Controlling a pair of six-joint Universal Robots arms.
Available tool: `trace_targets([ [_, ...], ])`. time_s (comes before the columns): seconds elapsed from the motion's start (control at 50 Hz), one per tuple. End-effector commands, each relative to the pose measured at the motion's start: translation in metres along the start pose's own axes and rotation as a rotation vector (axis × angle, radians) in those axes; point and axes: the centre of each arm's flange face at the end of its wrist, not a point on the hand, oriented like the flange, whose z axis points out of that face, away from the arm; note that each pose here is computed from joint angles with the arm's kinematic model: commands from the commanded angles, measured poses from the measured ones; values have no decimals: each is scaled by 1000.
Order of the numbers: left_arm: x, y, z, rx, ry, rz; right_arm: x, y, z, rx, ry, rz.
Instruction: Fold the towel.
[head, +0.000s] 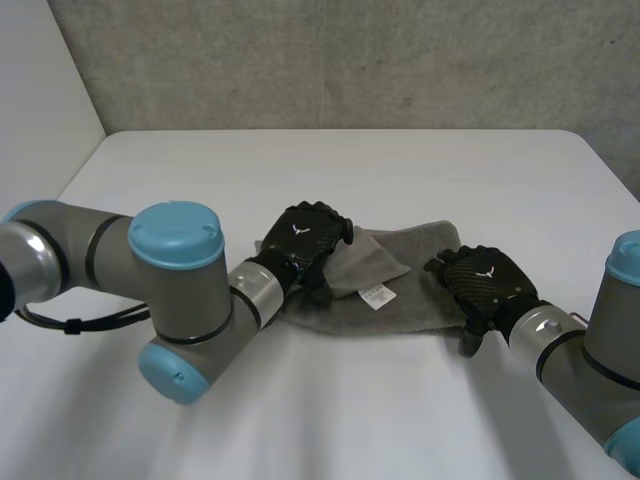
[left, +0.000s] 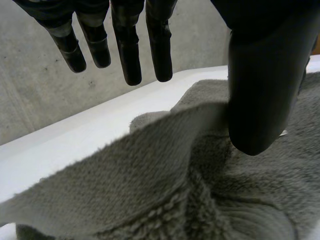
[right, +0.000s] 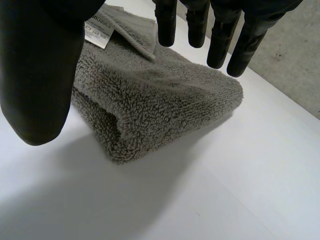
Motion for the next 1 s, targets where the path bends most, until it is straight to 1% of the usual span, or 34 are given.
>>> trace_targets([
  [0.02,-25,3,17,12,-151,6,-6,6,-1,8,-3,-4],
  [0.04,-35,2,19,17,-208,5,-7,8,-2,14,-6,-6],
  [0.06,-35,2,19,17,-208,5,-7,8,-2,14,-6,-6],
  [0.1,-63,6,18,-3,-316,23,-8,11,-1,34,1,-9],
  [0.12,-63,6,18,-3,-317,23,-8,11,-1,34,1,-9],
  [0.14,-75,9,16,-23,-351,38,-8,12,-1,40,6,-11],
  [0.16,-75,9,16,-23,-352,38,-8,12,-1,49,7,-15],
  [0.2,-91,17,11,-63,-402,66,-9,12,0,52,5,-17],
  [0.26,-95,21,6,-84,-415,72,-10,14,0,47,4,-17],
  [0.38,-89,16,-4,-89,-403,60,-11,19,3,42,9,-20],
  [0.58,-53,-8,-32,-51,-334,44,-10,22,4,46,19,-12],
  [0.64,-49,-13,-40,-42,-327,46,-13,22,2,42,17,1],
  [0.76,-47,-14,-48,-37,-328,50,-14,20,0,45,10,88],
  [1.0,-49,-9,-52,-45,-339,43,-10,25,8,46,14,85],
])
